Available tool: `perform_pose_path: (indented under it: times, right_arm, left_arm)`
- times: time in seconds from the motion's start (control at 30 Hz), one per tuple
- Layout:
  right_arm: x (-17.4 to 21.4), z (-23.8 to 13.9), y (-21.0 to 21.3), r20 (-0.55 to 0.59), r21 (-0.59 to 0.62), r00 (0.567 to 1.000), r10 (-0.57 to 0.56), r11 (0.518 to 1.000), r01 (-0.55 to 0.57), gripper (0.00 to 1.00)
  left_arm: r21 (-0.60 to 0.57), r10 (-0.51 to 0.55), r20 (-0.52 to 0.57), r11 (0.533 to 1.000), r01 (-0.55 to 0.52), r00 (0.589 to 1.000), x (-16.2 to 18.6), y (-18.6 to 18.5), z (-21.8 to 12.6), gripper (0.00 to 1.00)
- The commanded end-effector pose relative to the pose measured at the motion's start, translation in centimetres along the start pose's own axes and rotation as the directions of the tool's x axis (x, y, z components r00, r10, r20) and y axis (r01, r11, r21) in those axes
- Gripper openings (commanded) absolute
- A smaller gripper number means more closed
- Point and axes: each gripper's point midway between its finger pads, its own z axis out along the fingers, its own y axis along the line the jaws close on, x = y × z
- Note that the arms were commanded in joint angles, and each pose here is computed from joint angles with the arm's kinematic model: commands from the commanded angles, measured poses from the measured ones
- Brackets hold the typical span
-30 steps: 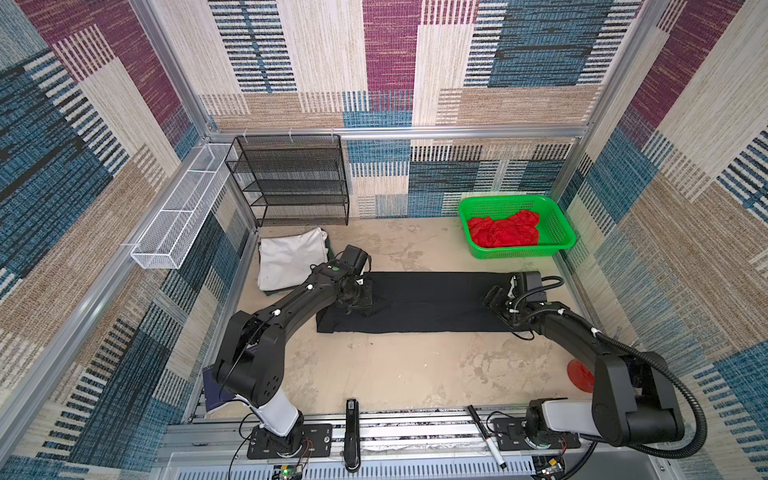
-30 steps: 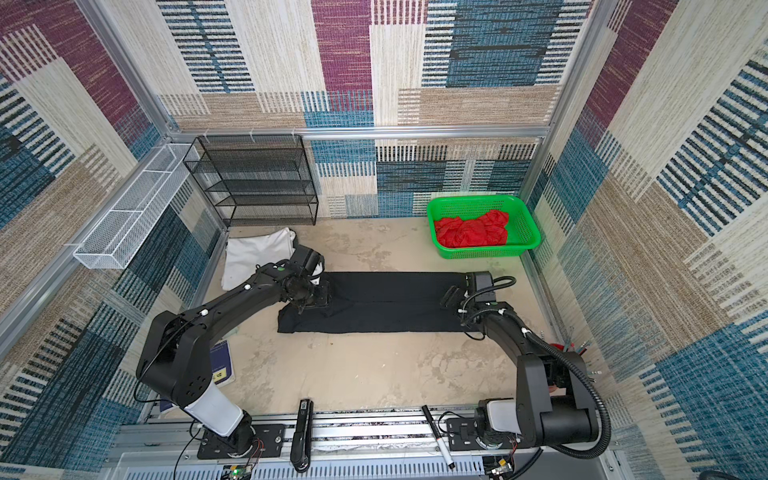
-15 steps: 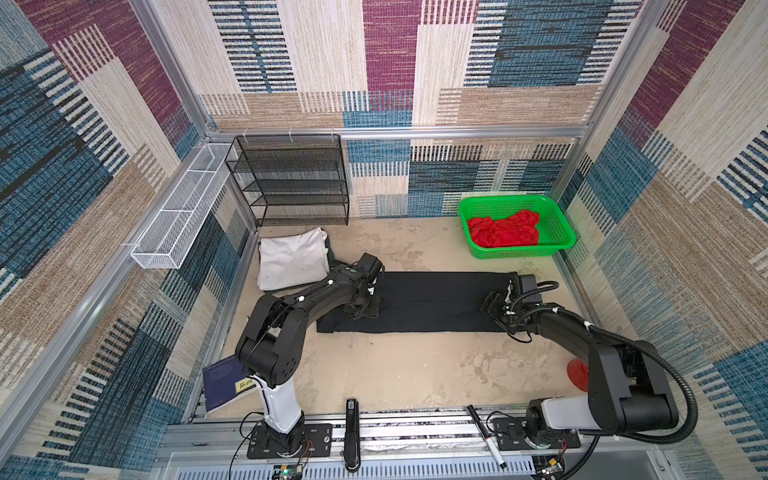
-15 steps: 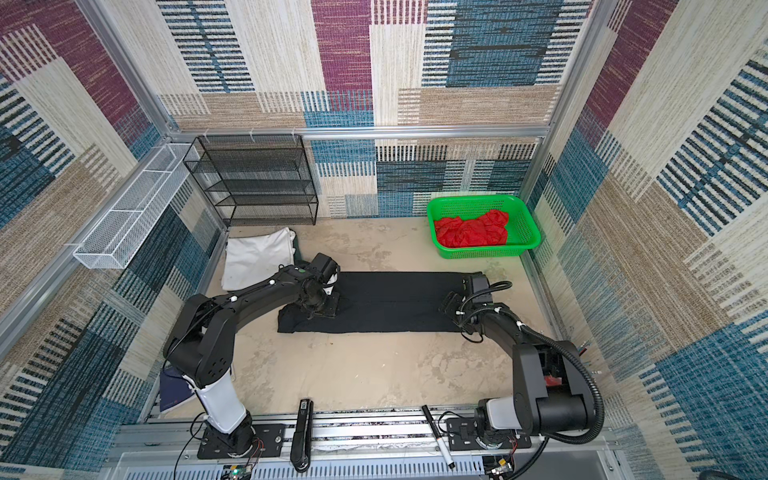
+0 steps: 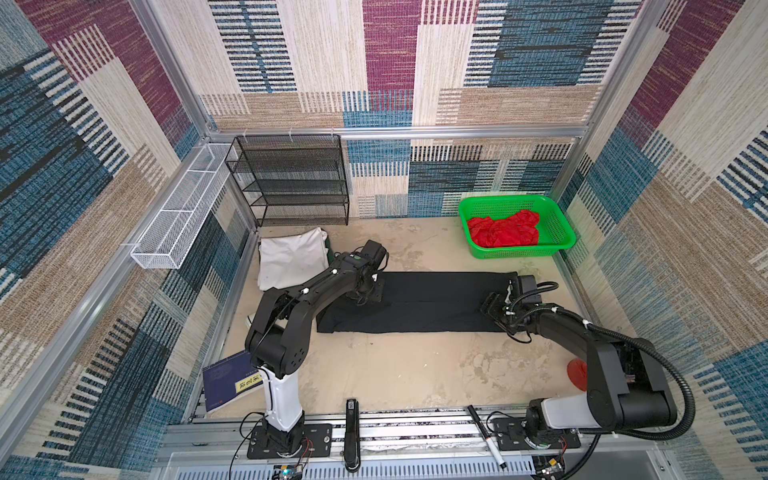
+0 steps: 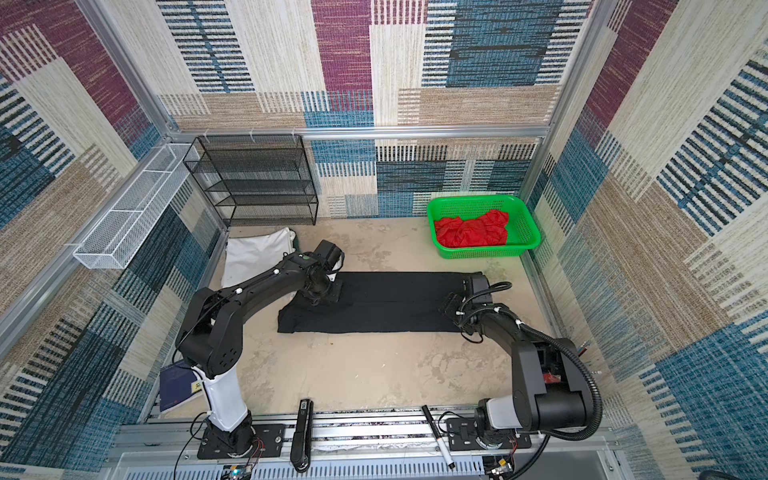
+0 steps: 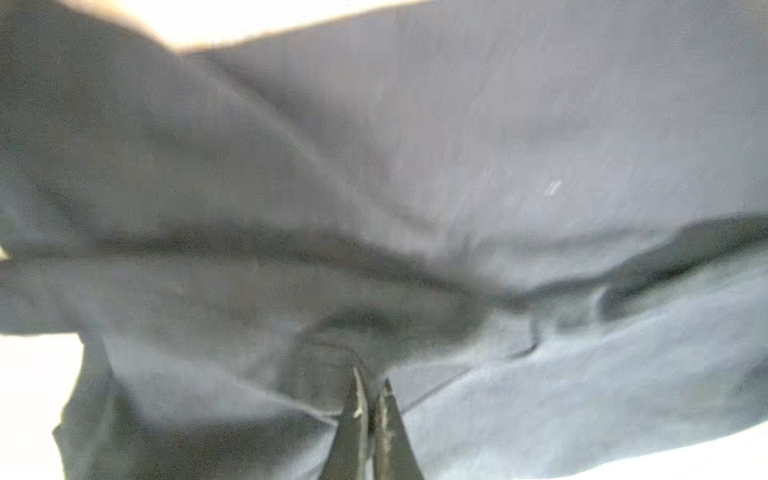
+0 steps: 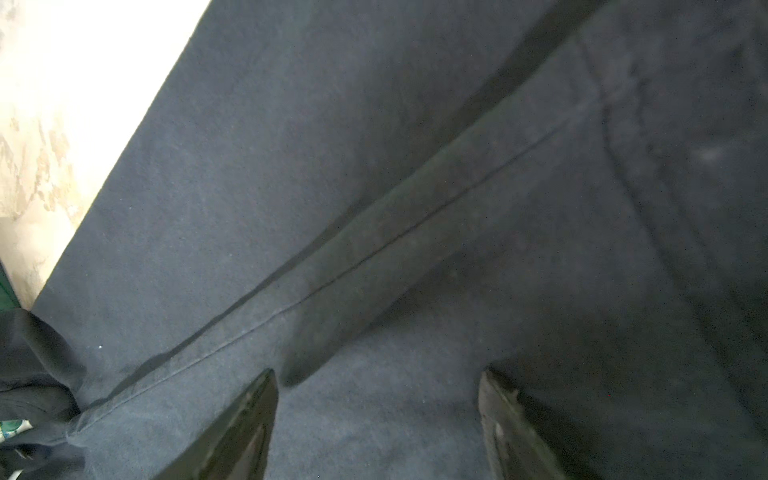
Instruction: Fold and stack the t-shirts
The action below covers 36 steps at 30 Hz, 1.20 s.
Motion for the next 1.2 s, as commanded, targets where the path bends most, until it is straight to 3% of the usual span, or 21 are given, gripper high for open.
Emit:
perform_pose_path:
  times: [0.0,0.27,0.47,0.53,0.63,0.7,0.8,0.97,1.17]
  right_arm:
    - [0.4,0.2,-0.5,-0.012,0.012,1.0,-0.002,1.0,0.002,0.78]
    - [1.0,0.0,-0.9,-0.017,0.008,1.0,0.003,1.0,-0.003,0.78]
    - [1.3,-0.2,-1.3,-0.016,0.013,1.0,0.004,1.0,-0.003,0.78]
    - [1.4,-0.2,-1.5,-0.016,0.023,1.0,0.007,1.0,-0.006,0.78]
    - [1.5,-0.2,-1.8,-0.022,0.029,1.0,0.011,1.0,-0.01,0.78]
    - [1.5,-0.3,-1.6,-0.022,0.02,1.0,0.007,1.0,-0.006,0.78]
    - [1.2,-0.6,-1.3,-0.007,0.007,1.0,0.003,1.0,-0.003,0.78]
    - [1.2,-0.6,-1.0,-0.011,-0.01,1.0,-0.004,1.0,0.004,0.78]
    - [1.5,-0.4,-1.1,-0.018,-0.016,1.0,0.001,1.0,-0.002,0.78]
  left_arm:
    - [-0.067,0.131,-0.056,0.989,-0.135,0.99,-0.8,0.8,-0.2,0.0]
    - [-0.083,0.264,-0.131,0.958,-0.276,0.956,-4.6,-0.4,0.7,0.05]
    - [-0.066,0.318,-0.049,0.945,-0.321,0.947,-6.1,-2.8,0.3,0.28]
    - [-0.068,0.311,0.009,0.948,-0.31,0.95,-6.5,-3.1,-0.5,0.31]
    - [-0.048,0.271,0.152,0.963,-0.266,0.951,-6.9,-3.3,-2.2,0.35]
    - [-0.055,0.219,0.185,0.976,-0.212,0.958,-6.2,-2.3,-2.8,0.36]
    - [-0.088,0.141,0.166,0.988,-0.128,0.976,-4.5,0.7,-2.4,0.38]
    - [-0.091,-0.09,0.09,0.991,0.098,0.992,-2.8,6.4,-1.5,0.37]
    - [0.036,-0.14,0.065,0.99,0.138,0.988,-2.2,5.4,-0.7,0.37]
